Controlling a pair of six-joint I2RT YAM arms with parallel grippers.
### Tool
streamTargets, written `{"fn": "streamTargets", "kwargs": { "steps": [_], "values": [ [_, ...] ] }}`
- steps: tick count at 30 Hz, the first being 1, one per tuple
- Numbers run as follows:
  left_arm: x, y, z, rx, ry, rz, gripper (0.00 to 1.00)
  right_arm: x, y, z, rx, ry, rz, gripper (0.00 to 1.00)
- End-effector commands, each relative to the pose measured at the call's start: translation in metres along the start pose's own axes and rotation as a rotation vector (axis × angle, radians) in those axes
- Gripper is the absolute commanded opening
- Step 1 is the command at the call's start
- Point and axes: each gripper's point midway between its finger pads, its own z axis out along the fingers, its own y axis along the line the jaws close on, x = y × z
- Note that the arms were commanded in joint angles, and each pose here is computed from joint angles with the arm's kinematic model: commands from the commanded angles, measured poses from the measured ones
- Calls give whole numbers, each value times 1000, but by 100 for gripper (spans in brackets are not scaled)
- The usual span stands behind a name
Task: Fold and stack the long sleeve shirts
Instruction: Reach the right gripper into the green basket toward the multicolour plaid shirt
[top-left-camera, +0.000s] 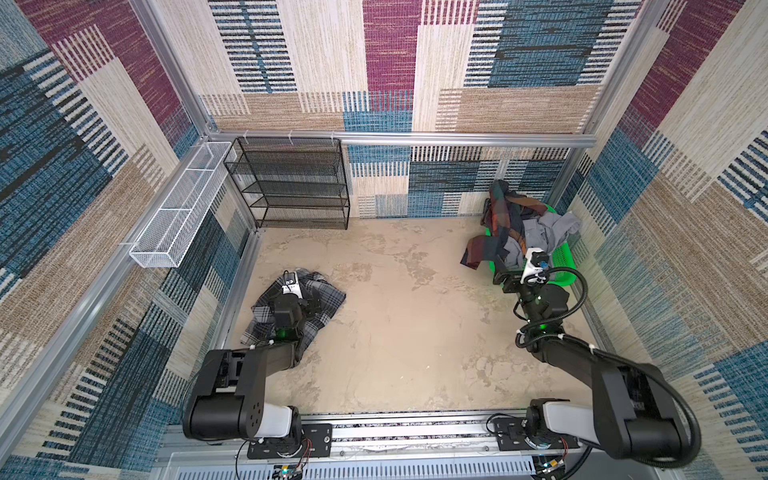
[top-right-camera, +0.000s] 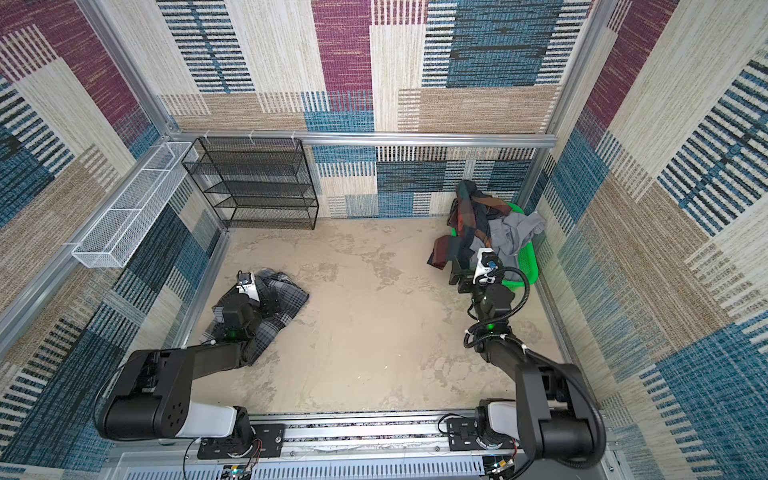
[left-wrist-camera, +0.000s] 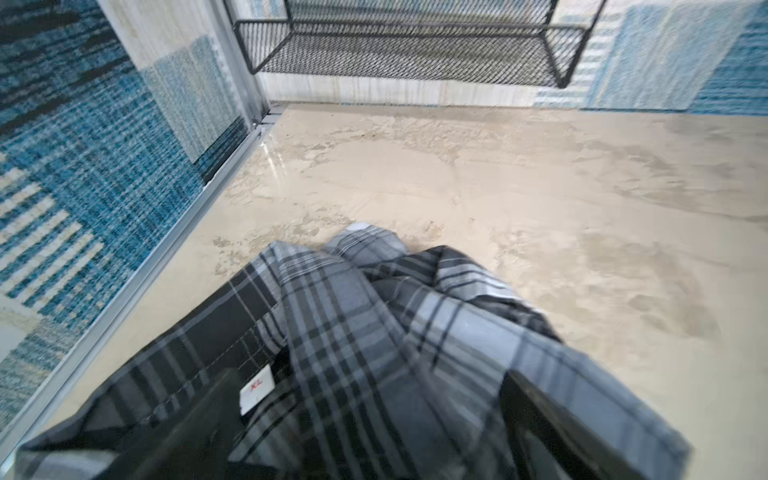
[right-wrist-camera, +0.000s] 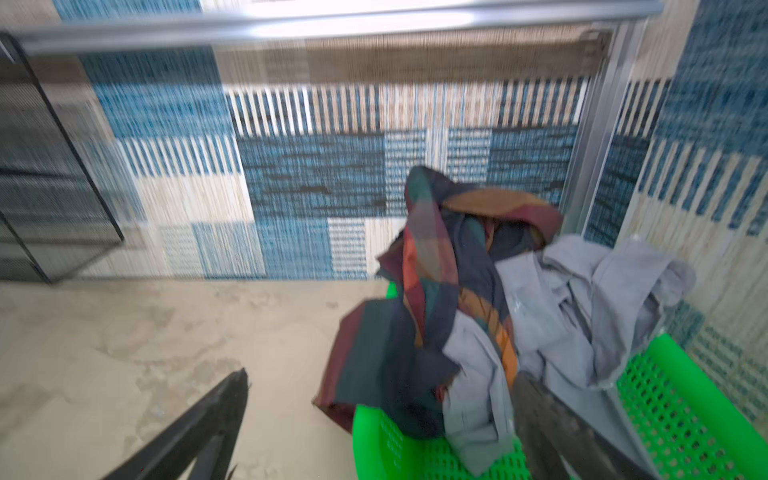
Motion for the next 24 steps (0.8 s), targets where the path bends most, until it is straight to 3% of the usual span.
{"fn": "streamTargets", "kwargs": {
  "steps": [1, 3, 5, 6, 8, 10, 15, 18, 24],
  "values": [
    [-42, 0, -10, -13, -36, -19, 100, -44, 18, -9, -83, -48, 245, 100],
    [-71, 3, -22, -13, -47, -128, 100, -65, 10, -12, -35, -59, 484, 100],
    [-102, -6, -34, 67, -88, -212, 100, -79, 3, -10, 23, -41, 612, 100],
    [-117, -19, -43, 168, -129, -216, 100, -93, 10, -5, -13, -34, 552, 100],
    [-134, -36, -58, 299, -181, -237, 100, -105, 6, 12, 49, 23, 490, 100],
    [-142, -40, -70, 359, -197, -380, 100, -102, -4, 30, 135, 99, 445, 100],
    [-151, -44, -96, 422, -134, -557, 99, -70, -26, 78, 341, 306, 340, 99],
    [-159, -55, -115, 506, -147, -531, 99, -33, -30, 105, 375, 408, 319, 90],
    [-131, -46, -130, 361, -13, -406, 100, 43, -48, 148, 468, 567, 268, 91]
  ]
}}
